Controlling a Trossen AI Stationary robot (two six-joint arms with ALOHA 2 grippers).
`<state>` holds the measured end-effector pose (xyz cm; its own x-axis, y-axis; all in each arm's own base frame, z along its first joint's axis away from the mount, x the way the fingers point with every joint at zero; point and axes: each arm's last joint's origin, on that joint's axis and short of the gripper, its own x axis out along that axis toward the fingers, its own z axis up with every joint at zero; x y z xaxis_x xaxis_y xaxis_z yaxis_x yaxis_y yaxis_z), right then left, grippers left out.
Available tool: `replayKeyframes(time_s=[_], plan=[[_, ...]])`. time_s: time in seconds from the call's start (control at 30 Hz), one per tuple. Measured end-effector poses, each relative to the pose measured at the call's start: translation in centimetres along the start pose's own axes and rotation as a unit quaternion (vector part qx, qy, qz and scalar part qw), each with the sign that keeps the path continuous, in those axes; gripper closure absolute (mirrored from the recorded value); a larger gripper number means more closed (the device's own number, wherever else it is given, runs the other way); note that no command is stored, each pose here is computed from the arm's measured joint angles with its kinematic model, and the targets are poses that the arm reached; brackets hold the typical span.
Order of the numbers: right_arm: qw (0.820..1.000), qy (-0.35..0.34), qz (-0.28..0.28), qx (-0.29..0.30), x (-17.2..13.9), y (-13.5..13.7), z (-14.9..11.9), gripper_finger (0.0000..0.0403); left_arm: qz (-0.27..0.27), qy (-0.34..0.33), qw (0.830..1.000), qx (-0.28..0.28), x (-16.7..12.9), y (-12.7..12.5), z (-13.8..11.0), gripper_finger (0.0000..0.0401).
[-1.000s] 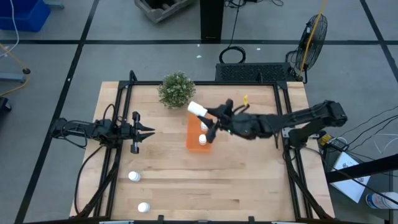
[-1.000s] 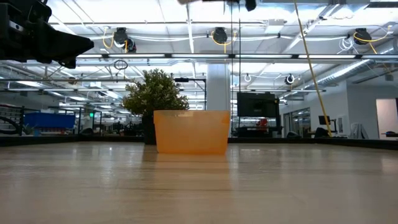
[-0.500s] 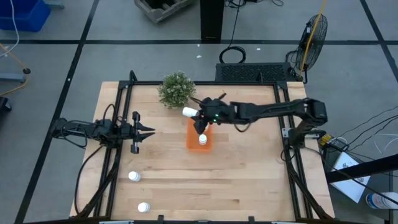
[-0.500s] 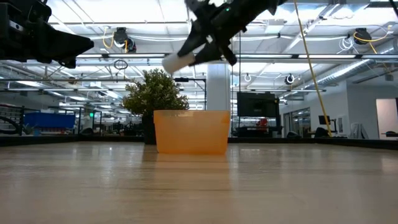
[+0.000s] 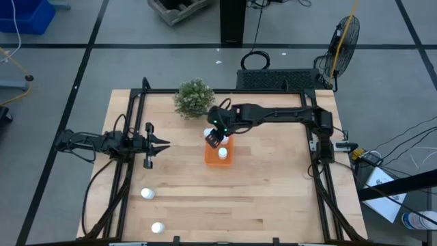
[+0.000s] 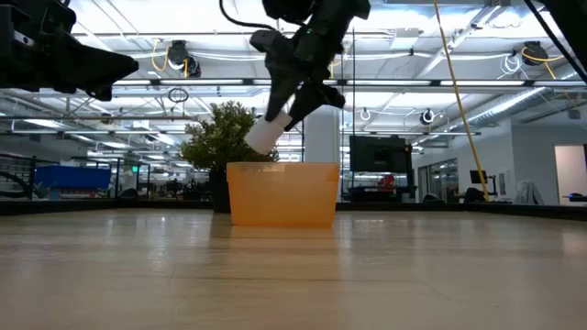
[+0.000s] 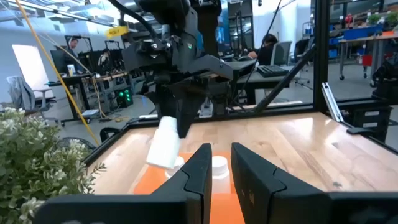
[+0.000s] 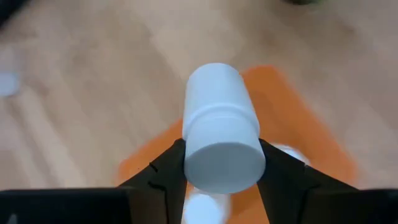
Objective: Pick and place pill bottles into a basket
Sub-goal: Put the white medicine bottle into the orange bin
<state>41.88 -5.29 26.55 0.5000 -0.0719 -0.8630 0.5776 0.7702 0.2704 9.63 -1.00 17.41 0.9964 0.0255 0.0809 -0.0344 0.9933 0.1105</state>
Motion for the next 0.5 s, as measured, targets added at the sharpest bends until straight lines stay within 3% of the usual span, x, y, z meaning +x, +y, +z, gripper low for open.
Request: replayKeyframes(time_s=[0.1, 0.3, 0.5], plan=[[0.999, 0.042, 0.013, -0.003, 0.4, -0.2, 0.1, 0.0255, -0.001, 0.000, 1.000, 0.000, 0.0, 0.0, 0.0, 0.0334], [0.994, 0.105, -0.022, 0.002, 1.1, -1.2, -0.8, 0.0255, -0.001, -0.001, 1.000, 0.000, 0.0, 0.0, 0.0, 0.0334], [0.992, 0.123, -0.030, 0.003, 1.0, -1.3, -1.2, 0.0255, -0.001, 0.000, 1.000, 0.000, 0.0, 0.0, 0.0, 0.0334]])
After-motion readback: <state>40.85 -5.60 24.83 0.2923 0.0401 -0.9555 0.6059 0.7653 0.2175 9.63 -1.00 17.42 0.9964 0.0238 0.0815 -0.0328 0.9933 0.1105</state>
